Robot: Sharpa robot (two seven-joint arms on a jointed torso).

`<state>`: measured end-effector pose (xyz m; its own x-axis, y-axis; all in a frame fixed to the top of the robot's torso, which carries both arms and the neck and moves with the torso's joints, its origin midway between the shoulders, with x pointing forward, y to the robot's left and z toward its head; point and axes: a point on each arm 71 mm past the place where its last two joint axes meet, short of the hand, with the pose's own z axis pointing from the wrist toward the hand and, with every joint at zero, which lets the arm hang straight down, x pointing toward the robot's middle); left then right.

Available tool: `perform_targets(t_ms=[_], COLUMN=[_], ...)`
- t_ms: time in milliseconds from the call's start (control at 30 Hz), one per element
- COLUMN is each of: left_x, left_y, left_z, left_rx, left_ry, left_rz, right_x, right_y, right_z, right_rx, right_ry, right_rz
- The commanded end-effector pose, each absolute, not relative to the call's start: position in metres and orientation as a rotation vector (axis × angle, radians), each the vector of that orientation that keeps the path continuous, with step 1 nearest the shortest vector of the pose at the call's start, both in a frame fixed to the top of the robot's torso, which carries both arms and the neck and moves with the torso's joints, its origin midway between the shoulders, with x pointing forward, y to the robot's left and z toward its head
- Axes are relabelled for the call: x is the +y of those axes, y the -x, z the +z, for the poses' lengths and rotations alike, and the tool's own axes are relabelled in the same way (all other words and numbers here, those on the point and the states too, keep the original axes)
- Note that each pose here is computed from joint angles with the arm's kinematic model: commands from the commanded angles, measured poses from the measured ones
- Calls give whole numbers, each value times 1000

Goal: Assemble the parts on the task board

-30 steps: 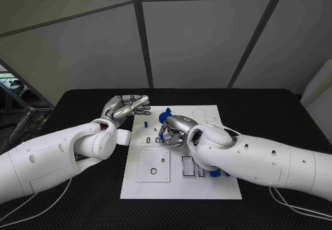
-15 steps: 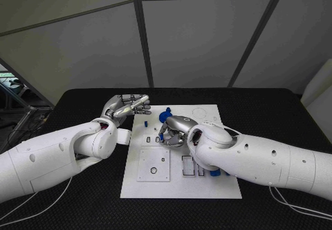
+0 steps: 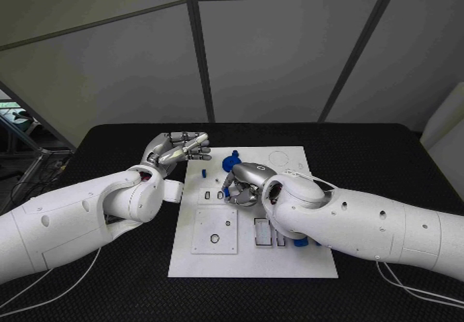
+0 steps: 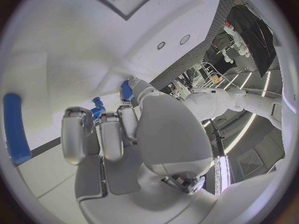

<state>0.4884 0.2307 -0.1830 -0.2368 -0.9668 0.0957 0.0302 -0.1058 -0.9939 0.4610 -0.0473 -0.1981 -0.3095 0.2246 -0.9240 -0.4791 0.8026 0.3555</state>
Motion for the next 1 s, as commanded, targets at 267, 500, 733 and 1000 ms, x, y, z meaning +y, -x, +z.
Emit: perform_targets(t_ms=[267,500,733,1000], left_x=[229,229,229,230], left_y=[-489,-489,-489,-490], left_z=[-181,-182,-182,-183], left_rx=[1301,1302,1304,1309], left_ry=[1119,1120,1120,1122], left_rz=[-1489,-1489,-1490,-1485], right_x=[-48,-48,-50,-56], right_y=[-461,-462,-462,-458], right_z=[-199,-196,-190,-180], right_rx=[1754,1719,1636,1526], right_ry=[200,177,120,99], right_rz=[696,719,798,895])
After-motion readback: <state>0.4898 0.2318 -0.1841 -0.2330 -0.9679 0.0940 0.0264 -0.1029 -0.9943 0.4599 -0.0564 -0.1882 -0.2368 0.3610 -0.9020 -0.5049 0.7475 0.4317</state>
